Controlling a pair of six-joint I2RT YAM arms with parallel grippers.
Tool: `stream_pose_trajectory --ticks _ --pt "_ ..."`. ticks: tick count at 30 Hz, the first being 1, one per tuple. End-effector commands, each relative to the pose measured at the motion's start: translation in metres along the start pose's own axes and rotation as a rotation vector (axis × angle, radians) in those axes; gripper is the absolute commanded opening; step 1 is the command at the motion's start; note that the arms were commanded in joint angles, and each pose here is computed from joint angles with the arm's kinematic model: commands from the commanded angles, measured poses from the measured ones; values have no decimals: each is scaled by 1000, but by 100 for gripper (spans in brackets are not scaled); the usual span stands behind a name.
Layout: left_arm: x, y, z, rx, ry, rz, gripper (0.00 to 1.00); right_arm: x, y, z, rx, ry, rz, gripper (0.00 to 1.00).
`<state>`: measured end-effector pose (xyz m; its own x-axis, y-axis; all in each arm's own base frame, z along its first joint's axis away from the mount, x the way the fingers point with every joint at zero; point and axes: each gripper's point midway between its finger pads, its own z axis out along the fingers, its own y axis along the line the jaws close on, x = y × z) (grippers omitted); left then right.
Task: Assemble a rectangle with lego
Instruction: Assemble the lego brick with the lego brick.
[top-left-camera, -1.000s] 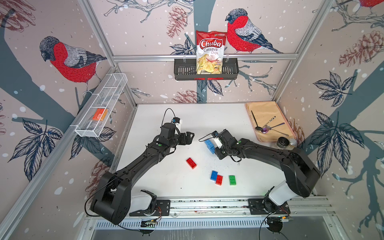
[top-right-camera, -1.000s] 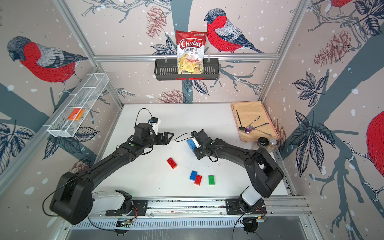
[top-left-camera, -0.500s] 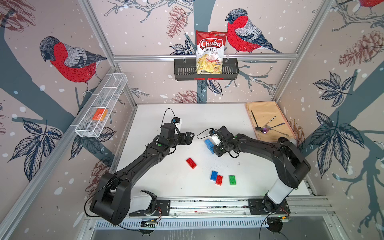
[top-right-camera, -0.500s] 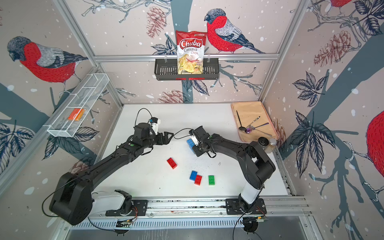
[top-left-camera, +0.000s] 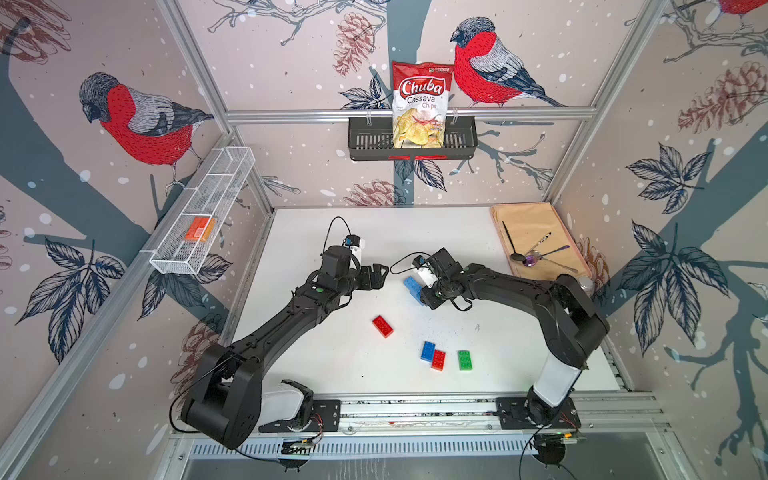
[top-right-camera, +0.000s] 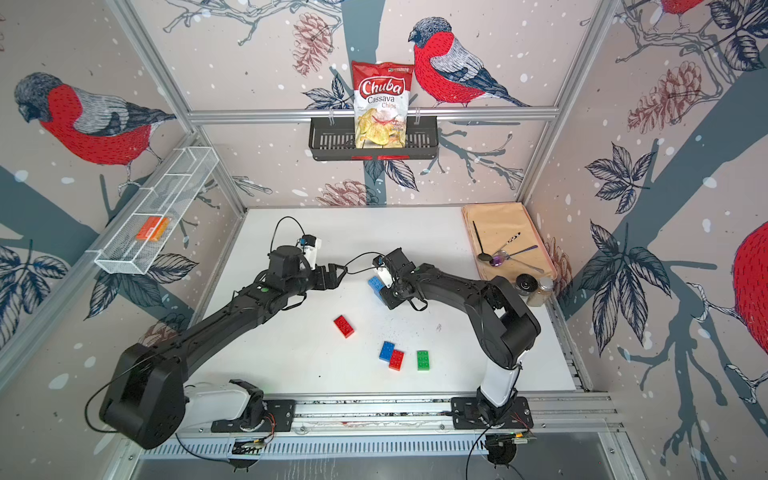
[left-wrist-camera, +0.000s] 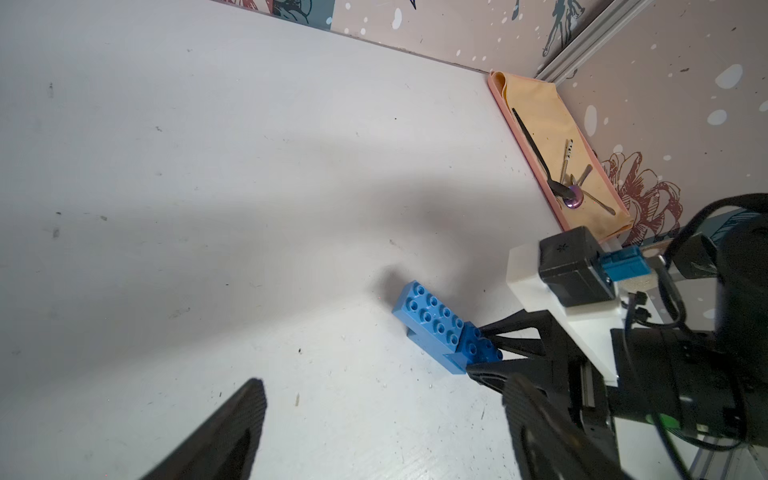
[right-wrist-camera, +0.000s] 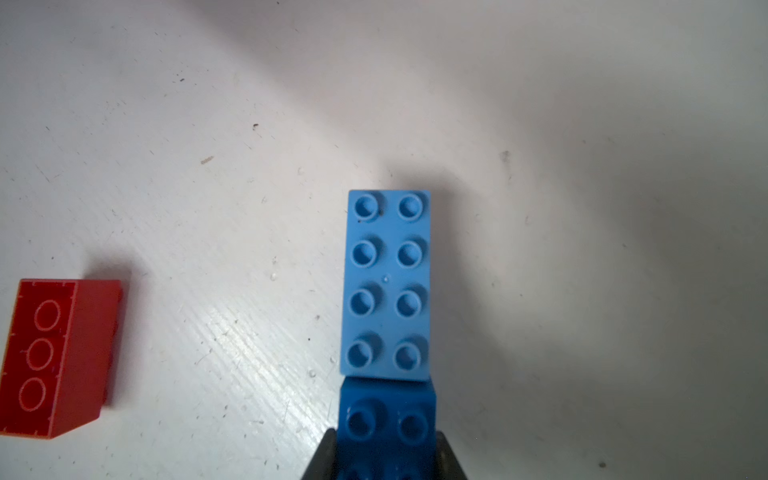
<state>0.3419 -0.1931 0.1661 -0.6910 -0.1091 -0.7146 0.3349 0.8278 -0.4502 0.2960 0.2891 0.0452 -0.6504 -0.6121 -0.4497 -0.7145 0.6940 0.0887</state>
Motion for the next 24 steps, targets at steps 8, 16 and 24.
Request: stream_pose_trajectory --ticks 8,16,24 --pt "-7 -5 1 24 -22 3 90 22 3 8 -21 102 -10 22" --pt "-7 -6 1 27 -25 5 90 27 4 13 -30 133 -2 21" --pt "-7 -5 0 24 -26 5 90 32 3 18 -24 155 7 22"
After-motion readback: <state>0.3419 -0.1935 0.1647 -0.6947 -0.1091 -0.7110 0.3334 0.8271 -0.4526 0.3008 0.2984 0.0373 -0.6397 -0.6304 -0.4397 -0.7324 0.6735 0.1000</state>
